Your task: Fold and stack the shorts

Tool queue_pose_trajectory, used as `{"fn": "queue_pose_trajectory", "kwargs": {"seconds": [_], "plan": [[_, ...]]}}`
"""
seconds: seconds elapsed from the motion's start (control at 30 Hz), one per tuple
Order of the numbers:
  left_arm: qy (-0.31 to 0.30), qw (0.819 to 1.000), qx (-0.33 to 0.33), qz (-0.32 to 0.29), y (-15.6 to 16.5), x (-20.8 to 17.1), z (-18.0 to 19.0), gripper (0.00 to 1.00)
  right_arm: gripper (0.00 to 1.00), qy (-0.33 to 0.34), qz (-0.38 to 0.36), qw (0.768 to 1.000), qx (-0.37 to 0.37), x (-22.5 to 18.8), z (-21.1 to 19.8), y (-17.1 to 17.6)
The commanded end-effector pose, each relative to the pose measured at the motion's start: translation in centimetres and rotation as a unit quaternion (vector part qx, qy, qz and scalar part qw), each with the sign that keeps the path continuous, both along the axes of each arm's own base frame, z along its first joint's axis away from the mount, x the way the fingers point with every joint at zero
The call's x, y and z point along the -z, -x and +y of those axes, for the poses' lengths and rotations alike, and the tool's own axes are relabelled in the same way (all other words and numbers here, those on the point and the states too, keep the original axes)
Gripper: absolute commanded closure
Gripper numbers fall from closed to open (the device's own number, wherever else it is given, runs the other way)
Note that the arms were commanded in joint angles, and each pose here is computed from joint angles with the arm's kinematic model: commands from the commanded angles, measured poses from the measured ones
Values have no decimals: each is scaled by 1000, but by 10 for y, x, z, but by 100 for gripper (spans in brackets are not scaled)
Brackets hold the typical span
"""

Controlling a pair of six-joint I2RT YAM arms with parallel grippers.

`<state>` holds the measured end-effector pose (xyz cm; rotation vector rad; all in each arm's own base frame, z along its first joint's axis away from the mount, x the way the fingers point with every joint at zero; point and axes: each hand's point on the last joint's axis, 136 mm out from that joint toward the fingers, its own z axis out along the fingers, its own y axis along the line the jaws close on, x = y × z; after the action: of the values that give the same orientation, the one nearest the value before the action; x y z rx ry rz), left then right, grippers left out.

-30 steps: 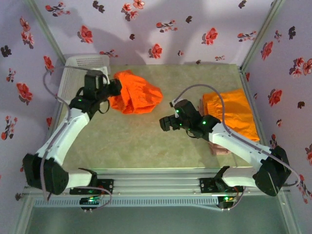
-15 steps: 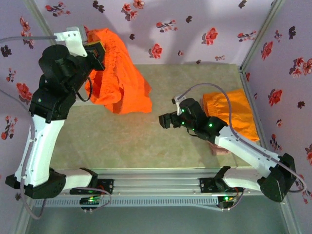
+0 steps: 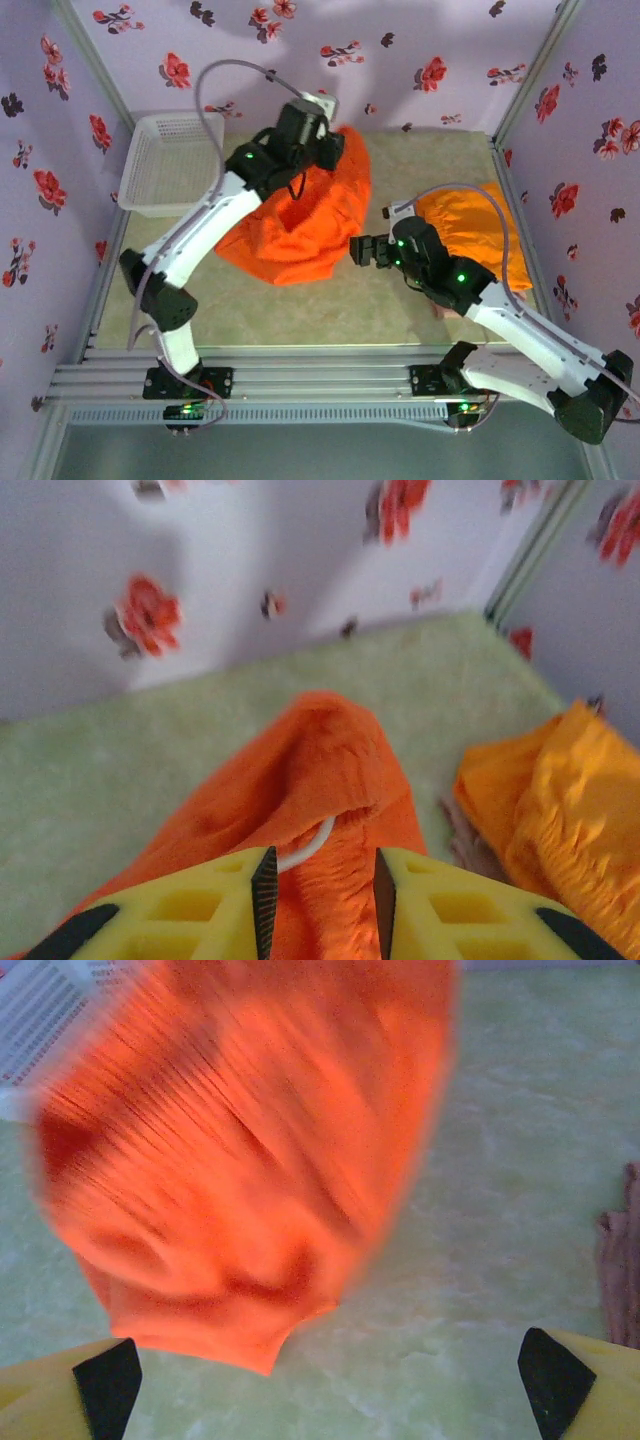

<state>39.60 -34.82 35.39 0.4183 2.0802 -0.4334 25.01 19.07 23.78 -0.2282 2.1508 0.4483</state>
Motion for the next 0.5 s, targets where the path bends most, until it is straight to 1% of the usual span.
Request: {"fn": "queue_pose_trajectory", "kwargs": {"seconds": [0.0,0.03,0.1,0.2,0.27,0.37,0.47], "plan": [[64,985,115,114,13,37,-65,14,1,18,41,991,129,42,-64,12],[50,985,114,120,13,41,-63,10,1,11,48,989,138,46,-70,14],[30,988,104,107,11,36,-51,7,1,-2,60,987,152,54,-77,15],[7,995,79,65,17,22,-19,6,1,-18,88,984,155,64,-78,10],[5,996,79,44,29,20,-2,7,1,-20,108,982,154,70,-75,4],[2,996,76,40,51,38,25,8,1,-17,136,979,152,76,-70,-9],[-10,996,58,69,68,75,51,12,1,-18,154,977,149,77,-64,-25]]}}
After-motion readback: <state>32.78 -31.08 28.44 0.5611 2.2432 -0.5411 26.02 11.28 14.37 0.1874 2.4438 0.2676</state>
